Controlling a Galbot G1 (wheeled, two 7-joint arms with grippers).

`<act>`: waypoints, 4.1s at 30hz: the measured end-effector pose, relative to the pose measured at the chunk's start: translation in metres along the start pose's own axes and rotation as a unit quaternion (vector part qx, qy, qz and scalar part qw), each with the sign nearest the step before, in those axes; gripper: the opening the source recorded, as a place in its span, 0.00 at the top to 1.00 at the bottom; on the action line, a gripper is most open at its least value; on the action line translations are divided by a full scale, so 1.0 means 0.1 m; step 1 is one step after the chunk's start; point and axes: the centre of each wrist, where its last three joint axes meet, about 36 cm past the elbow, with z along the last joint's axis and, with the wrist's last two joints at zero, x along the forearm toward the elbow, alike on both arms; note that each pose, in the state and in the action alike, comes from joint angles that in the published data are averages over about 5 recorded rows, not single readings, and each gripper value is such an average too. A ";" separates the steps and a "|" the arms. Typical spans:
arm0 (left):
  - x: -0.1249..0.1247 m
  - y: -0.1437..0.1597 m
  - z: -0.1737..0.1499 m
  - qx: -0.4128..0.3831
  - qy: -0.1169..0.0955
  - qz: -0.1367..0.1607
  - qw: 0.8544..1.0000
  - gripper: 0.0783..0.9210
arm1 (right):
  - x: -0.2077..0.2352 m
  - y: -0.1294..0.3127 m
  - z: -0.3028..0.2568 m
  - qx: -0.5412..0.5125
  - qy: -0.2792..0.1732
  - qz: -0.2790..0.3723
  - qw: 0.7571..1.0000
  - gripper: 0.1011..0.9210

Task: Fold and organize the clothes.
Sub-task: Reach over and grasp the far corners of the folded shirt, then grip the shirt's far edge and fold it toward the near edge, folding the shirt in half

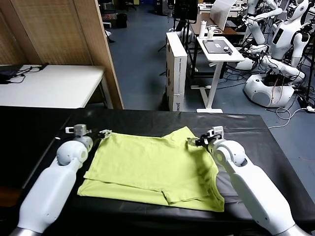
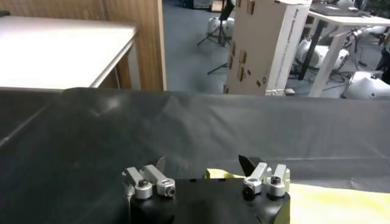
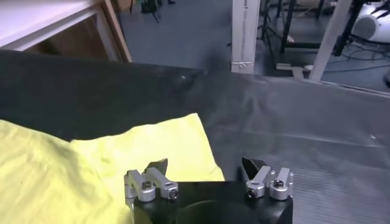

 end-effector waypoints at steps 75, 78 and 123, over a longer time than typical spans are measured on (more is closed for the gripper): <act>1.91 -0.11 0.80 -0.060 -0.009 0.033 0.998 0.86 | 2.18 0.39 1.21 0.068 -0.004 -0.062 0.996 0.95; 1.97 -0.12 0.87 -0.060 -0.003 0.033 0.998 0.86 | 2.20 0.41 1.27 0.070 0.008 -0.064 0.995 0.95; 1.94 0.05 0.98 -0.012 -0.039 -0.031 0.999 0.02 | 1.96 0.10 1.21 -0.003 -0.065 0.006 0.998 0.02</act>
